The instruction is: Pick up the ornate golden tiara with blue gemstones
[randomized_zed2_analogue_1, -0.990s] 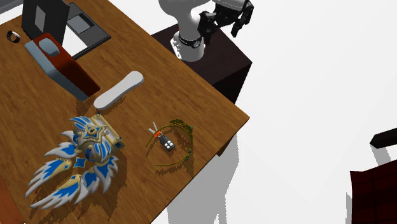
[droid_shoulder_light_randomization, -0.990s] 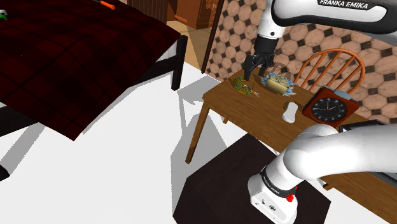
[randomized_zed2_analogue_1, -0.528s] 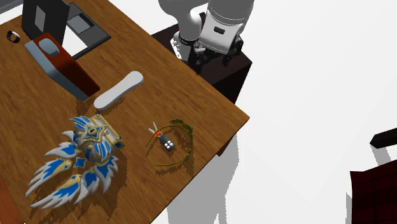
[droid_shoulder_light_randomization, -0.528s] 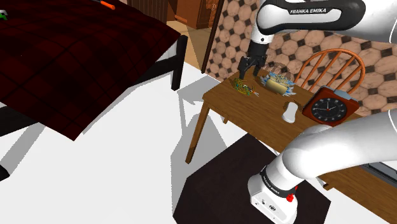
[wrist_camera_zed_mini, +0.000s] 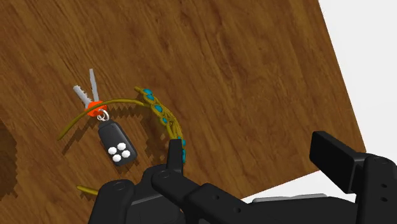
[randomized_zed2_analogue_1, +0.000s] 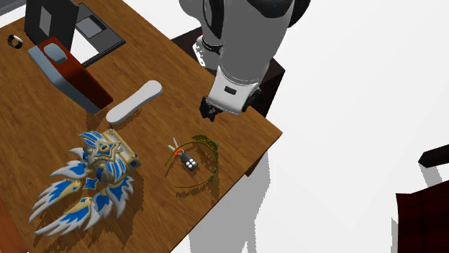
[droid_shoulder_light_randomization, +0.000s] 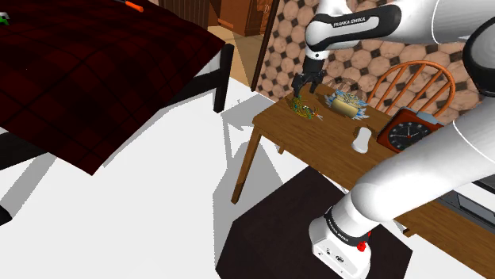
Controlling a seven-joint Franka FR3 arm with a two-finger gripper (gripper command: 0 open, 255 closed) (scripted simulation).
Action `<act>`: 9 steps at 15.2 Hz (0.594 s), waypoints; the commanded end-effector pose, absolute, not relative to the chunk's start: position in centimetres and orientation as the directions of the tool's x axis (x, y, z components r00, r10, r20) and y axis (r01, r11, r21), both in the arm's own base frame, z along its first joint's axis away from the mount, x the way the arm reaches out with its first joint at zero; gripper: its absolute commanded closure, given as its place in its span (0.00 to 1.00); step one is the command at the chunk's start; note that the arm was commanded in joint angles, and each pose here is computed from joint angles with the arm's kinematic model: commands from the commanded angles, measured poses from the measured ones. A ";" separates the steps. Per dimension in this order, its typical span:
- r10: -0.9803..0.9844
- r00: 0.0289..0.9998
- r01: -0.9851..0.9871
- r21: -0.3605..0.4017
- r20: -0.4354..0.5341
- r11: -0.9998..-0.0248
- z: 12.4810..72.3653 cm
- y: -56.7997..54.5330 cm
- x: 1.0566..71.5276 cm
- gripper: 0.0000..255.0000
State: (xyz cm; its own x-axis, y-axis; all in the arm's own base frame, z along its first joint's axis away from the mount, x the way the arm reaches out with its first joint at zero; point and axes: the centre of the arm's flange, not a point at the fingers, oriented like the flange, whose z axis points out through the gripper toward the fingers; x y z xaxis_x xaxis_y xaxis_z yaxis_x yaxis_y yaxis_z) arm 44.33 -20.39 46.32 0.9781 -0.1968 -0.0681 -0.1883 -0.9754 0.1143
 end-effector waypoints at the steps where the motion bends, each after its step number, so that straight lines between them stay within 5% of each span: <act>1: -0.204 0.977 -0.196 0.121 -0.063 -0.973 45.3 -22.2 45.8 0.00; 9: -0.223 0.973 -0.214 0.136 -0.052 -0.967 41.8 -27.0 49.3 0.00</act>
